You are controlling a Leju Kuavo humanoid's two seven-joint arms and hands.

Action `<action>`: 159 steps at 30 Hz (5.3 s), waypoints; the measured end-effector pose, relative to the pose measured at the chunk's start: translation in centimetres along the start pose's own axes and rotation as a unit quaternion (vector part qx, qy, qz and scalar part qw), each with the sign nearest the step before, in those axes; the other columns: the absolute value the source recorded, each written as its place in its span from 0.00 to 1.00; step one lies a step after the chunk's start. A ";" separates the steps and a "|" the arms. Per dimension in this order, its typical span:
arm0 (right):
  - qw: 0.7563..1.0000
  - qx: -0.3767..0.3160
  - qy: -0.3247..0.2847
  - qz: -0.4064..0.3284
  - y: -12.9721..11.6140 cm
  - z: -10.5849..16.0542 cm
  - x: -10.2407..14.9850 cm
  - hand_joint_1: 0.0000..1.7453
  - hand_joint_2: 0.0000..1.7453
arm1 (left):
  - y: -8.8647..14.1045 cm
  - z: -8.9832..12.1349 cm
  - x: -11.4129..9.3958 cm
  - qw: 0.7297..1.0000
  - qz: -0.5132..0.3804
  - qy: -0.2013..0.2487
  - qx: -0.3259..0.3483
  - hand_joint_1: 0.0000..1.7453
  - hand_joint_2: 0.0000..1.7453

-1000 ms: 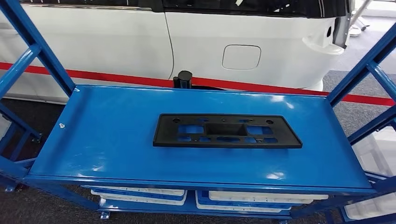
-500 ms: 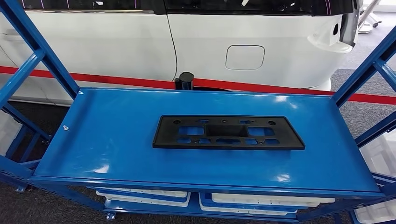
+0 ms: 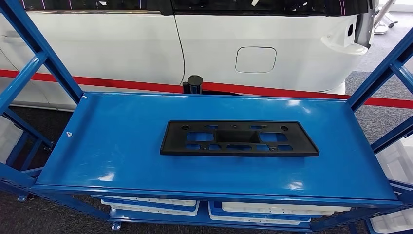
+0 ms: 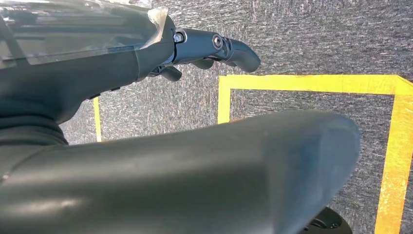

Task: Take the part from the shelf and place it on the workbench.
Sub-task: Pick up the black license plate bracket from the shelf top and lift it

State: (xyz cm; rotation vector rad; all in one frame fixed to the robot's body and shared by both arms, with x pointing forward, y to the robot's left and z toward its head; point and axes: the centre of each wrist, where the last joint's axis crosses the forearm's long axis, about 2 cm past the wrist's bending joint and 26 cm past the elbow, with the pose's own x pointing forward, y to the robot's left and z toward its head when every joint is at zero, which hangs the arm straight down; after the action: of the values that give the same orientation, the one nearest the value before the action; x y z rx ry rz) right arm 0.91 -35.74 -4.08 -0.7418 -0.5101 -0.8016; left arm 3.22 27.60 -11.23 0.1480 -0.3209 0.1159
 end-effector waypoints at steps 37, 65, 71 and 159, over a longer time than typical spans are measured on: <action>0.774 -0.136 -0.550 -0.282 2.3 7.3 20.5 0.00 0.00 | 0.0 0.0 0.0 1.000 0.000 -0.014 0.002 0.00 0.00; 0.723 -0.009 -0.679 0.127 3.9 9.5 19.9 0.00 1.00 | -0.5 0.1 -0.1 1.000 0.004 -0.016 -0.012 0.00 0.00; 0.708 -0.024 -0.686 0.164 3.8 9.5 19.9 0.00 1.00 | -0.5 0.1 -0.1 1.000 0.003 -0.016 -0.013 0.00 0.00; 0.606 -0.049 -0.663 0.437 11.2 8.1 23.9 0.00 1.00 | -1.2 0.0 0.8 1.000 -0.001 -0.006 -0.019 0.00 0.00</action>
State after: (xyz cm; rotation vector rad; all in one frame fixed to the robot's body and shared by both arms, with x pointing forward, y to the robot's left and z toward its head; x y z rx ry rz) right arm 22.99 -35.18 12.39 -1.4756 -1.2656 0.8533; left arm 4.12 26.50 -11.09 0.1123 -0.3339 0.1061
